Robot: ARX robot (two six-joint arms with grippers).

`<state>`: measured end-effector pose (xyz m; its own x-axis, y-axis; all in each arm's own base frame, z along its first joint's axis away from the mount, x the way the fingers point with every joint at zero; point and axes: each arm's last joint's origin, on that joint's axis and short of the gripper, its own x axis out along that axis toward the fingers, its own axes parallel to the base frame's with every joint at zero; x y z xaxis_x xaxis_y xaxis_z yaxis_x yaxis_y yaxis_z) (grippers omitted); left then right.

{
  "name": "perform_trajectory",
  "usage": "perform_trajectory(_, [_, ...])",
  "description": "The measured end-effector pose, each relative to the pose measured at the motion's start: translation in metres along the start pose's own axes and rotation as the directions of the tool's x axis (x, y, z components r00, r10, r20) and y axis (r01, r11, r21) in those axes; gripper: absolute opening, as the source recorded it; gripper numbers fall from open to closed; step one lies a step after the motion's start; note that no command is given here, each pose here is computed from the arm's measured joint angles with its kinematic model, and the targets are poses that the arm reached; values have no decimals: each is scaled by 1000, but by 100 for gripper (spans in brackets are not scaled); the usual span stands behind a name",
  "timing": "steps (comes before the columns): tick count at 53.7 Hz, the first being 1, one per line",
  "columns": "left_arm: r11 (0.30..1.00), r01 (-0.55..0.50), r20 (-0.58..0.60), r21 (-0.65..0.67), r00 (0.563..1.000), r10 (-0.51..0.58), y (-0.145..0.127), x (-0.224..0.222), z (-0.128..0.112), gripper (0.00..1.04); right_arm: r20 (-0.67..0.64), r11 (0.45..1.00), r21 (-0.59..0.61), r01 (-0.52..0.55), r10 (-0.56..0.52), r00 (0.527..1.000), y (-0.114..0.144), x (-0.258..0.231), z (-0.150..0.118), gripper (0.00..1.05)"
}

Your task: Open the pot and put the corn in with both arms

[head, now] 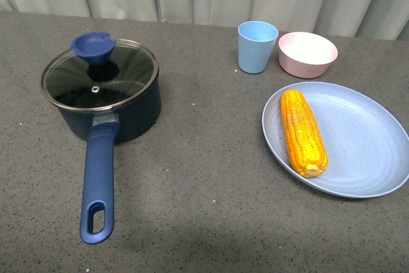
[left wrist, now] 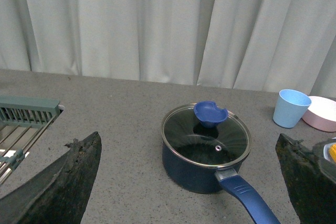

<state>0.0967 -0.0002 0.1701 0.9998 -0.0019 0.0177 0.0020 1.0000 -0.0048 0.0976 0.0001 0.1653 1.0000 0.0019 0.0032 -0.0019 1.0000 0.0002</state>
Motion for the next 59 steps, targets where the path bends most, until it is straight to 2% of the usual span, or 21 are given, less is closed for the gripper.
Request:
perform_trajectory(20, [1000,0,0,0,1000,0,0,0,0,98,0,1000,0,0,0,1000,0,0,0,96])
perform_trajectory(22, [999,-41,-26,-15,999,41,0,0,-1,98,0,1000,0,0,0,1000,0,0,0,96])
perform_trajectory(24, [990,-132,-89,-40,988,128,1,3,-3,98,0,1000,0,0,0,1000,0,0,0,96])
perform_trajectory(28, [984,-165,-146,-64,977,155,1,10,-7,98,0,1000,0,1,-1,1000,0,0,0,96])
perform_trajectory(34, [983,-134,-160,-122,981,113,1,33,-5,98,0,1000,0,0,0,1000,0,0,0,96])
perform_trajectory(44, [976,-83,-109,-201,992,62,0,94,4,98,0,1000,0,0,0,1000,0,0,0,96])
perform_trajectory(59, [974,5,-206,-229,977,-53,-26,185,-21,98,0,1000,0,0,0,1000,0,0,0,96])
